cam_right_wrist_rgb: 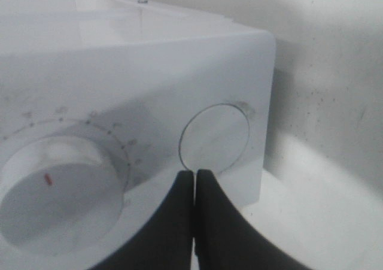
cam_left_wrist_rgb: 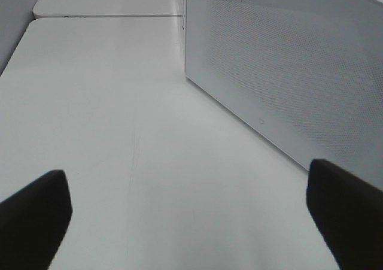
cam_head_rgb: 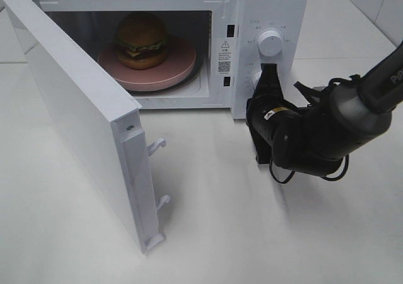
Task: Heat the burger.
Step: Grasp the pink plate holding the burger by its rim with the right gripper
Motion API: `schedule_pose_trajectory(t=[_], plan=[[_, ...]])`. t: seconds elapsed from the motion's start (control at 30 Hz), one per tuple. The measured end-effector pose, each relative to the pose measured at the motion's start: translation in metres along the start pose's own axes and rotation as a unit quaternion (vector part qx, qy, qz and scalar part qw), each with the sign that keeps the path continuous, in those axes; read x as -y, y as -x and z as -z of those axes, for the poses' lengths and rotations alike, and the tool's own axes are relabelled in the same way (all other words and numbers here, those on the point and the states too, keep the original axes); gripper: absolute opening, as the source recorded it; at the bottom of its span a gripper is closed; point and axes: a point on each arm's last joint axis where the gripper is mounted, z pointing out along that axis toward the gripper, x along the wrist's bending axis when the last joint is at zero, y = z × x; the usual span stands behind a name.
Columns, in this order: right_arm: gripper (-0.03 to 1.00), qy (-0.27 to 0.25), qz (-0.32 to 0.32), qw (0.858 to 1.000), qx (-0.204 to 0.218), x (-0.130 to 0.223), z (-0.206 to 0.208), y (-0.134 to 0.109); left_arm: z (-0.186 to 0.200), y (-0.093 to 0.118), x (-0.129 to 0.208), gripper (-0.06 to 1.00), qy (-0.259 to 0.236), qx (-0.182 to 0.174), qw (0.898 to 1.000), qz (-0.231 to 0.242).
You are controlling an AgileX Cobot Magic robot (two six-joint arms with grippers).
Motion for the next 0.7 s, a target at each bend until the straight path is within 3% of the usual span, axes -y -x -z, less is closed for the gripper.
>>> schedule_pose_trajectory(t=[0.43, 0.6, 0.7], plan=[[0.02, -0.055, 0.076, 0.995, 0.038, -0.019, 0.058, 0.006, 0.000, 0.000, 0.000, 0.99, 0.000, 0.000, 1.000, 0.000], [0.02, -0.099, 0.140, 0.982, 0.081, -0.022, 0.081, 0.011, 0.000, 0.000, 0.000, 0.99, 0.000, 0.000, 1.000, 0.000], [0.02, -0.128, 0.192, 0.967, 0.108, -0.022, 0.092, 0.011, 0.000, 0.000, 0.000, 0.99, 0.000, 0.000, 1.000, 0.000]])
